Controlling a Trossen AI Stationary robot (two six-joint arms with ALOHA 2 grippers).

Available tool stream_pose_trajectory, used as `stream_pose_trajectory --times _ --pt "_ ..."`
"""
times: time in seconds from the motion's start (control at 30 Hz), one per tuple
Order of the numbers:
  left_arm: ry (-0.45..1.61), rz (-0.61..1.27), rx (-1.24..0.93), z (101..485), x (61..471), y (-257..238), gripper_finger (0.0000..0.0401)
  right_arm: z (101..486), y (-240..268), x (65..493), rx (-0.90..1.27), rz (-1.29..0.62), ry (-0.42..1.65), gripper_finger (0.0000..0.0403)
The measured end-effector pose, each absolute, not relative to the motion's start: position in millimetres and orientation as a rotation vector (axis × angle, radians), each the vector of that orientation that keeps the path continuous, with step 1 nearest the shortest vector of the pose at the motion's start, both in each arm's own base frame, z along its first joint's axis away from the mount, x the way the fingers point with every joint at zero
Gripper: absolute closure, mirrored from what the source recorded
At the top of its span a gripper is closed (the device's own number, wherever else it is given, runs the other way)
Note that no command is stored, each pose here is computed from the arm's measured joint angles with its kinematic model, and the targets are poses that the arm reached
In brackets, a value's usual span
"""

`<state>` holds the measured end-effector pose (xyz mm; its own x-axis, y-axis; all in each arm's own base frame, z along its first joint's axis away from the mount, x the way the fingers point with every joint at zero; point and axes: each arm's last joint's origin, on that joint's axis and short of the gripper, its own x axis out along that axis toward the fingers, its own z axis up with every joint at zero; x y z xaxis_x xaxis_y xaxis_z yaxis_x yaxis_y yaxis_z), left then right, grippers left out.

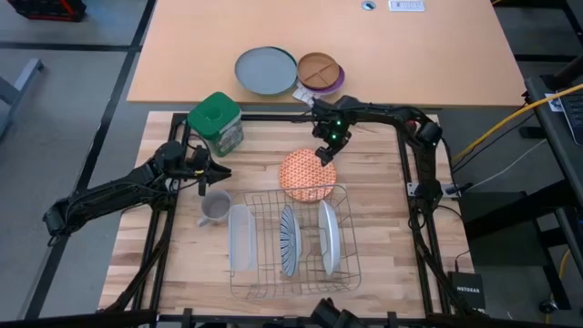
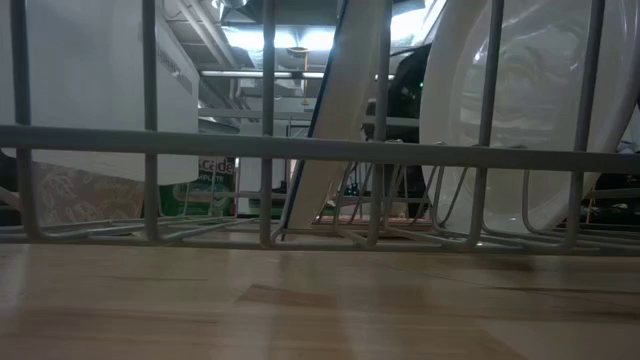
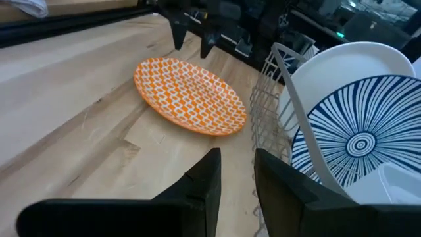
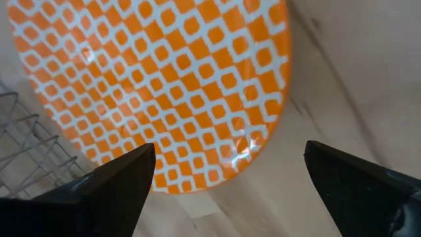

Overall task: Sort dishes
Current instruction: Put the orange plate in the dish rack

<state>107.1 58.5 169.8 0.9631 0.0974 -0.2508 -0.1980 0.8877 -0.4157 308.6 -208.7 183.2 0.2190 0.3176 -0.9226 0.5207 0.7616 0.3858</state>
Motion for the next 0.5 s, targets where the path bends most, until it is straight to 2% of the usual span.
stream_pose_trajectory --times 0.5 --pt "0.164 0.146 -0.424 176 109 60 0.032 142 -211 316 0.878 -0.11 1.447 0.0011"
